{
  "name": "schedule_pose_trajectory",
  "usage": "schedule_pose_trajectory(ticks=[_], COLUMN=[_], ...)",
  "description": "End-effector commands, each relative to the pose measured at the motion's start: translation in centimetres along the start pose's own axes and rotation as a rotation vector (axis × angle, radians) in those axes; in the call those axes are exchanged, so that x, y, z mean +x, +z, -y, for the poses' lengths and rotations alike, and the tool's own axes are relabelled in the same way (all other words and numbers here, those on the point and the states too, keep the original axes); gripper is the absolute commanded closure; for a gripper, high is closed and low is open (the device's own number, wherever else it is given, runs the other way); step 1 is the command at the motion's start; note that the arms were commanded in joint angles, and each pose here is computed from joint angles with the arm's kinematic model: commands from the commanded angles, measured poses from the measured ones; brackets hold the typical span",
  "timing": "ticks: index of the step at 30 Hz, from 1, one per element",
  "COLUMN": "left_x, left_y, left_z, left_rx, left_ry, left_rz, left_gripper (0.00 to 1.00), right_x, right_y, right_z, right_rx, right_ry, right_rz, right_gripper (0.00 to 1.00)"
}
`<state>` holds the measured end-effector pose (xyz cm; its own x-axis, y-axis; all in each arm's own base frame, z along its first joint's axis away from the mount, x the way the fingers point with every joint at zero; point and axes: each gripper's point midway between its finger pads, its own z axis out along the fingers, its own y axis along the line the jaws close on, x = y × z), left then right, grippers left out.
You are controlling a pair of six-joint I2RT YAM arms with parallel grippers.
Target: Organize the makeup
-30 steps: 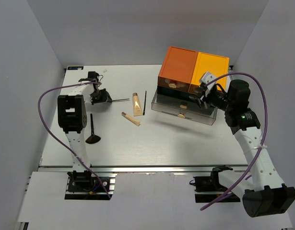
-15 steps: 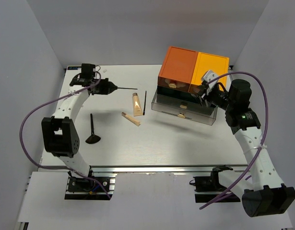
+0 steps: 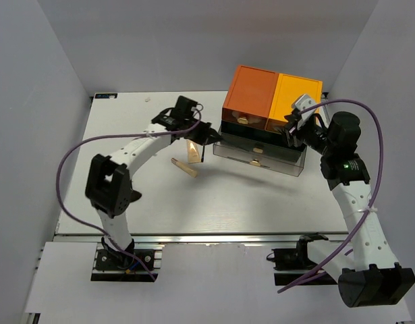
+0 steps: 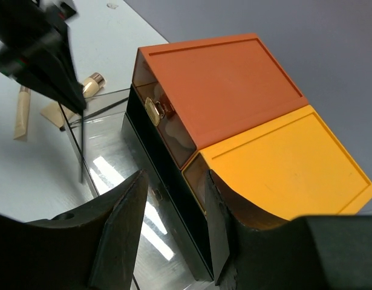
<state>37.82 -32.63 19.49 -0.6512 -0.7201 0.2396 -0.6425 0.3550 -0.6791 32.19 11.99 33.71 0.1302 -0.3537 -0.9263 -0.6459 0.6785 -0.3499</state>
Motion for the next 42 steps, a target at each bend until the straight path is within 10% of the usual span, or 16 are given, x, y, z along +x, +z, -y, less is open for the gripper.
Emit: schedule_pose_trajectory(ticks=[1, 10, 14, 17, 25, 34, 37, 42], left_x=[2.1, 4.2, 5.4, 5.7, 8.2, 3.8, -0.1, -8.2], left_y=[1.3, 3.8, 4.8, 5.0, -0.4, -9.7, -11.1, -8.0], left_z=[4.5, 5.3, 4.0, 4.2, 9.2, 10.1, 7.1, 0.9], left_rx=[0.086, 0.07, 0.039, 0.042, 0.196, 0.531, 0.55, 0.056], left_ry=[0.008, -0.033, -0.038, -0.027, 0.046, 0.339, 0.518, 0.855], left_rz=[-0.012, -0.028, -0.059, -0.069, -0.118, 0.032, 0.138, 0.346], left_gripper=[1.0, 0.99, 0.59, 0.48, 0.51, 0.82, 0.56, 0.33], right_x=[-1.8, -1.4, -1.2, -1.0, -0.7, -0.6, -0.7, -1.1], right_y=[-1.0, -2.2, -2.2, -2.1, -1.8, -0.9, -0.5, 0.0], right_z=[0.3, -0.6, -0.5, -0.5, -1.2, -4.2, -4.7, -4.4], right_rx=[0.029, 0.039, 0.039, 0.034, -0.009, -0.193, -0.234, -0.248], right_ry=[-0.016, -0.005, -0.007, -0.007, -0.003, 0.133, 0.18, 0.226], right_rz=[0.052, 0.045, 0.037, 0.032, 0.027, 0.034, 0.029, 0.02], right_gripper=[0.52, 0.52, 0.52, 0.51, 0.51, 0.3, 0.28, 0.28])
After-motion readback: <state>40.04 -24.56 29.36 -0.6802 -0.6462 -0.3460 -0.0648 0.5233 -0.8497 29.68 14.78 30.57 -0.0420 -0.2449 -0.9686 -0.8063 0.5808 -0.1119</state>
